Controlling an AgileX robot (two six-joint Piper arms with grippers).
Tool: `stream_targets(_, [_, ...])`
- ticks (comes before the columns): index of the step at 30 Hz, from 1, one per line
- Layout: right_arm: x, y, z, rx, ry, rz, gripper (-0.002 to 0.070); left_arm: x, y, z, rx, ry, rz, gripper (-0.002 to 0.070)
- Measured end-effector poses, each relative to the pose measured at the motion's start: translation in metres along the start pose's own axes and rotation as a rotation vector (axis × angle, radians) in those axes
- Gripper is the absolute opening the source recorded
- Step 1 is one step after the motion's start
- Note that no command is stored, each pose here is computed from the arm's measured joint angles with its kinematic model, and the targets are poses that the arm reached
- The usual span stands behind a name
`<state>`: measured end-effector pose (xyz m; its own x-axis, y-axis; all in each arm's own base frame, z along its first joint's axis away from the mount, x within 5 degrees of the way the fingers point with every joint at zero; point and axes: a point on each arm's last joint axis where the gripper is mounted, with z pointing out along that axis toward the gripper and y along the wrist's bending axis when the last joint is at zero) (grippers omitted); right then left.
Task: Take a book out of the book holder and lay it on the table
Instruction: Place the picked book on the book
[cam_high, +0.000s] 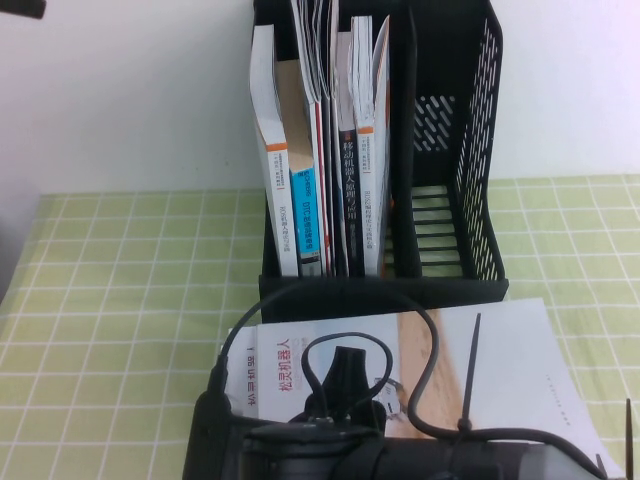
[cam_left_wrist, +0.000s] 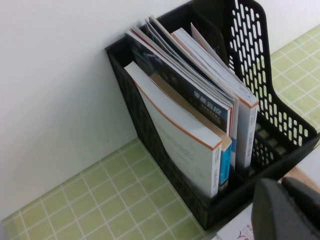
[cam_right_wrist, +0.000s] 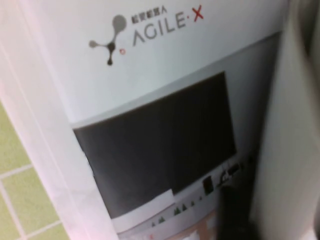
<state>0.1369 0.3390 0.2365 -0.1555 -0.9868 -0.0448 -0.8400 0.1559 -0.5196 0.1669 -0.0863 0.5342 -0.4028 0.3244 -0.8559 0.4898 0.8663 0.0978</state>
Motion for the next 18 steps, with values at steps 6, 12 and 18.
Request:
stream_targets(6, [0.001, 0.002, -0.019, -0.084, -0.093, -0.042, 0.0452, 0.002, -0.001, -0.002, 0.009, 0.016, -0.012, -0.0002])
stream_targets(12, [0.022, -0.009, -0.091, -0.261, -0.397, -0.066, 0.0451, 0.012, -0.003, -0.026, 0.022, -0.027, -0.018, -0.0003])
stream_targets(18, [0.079, -0.049, -0.160, -0.152, -0.610, -0.034, 0.0155, 0.052, -0.009, -0.057, 0.062, -0.083, -0.044, -0.0002])
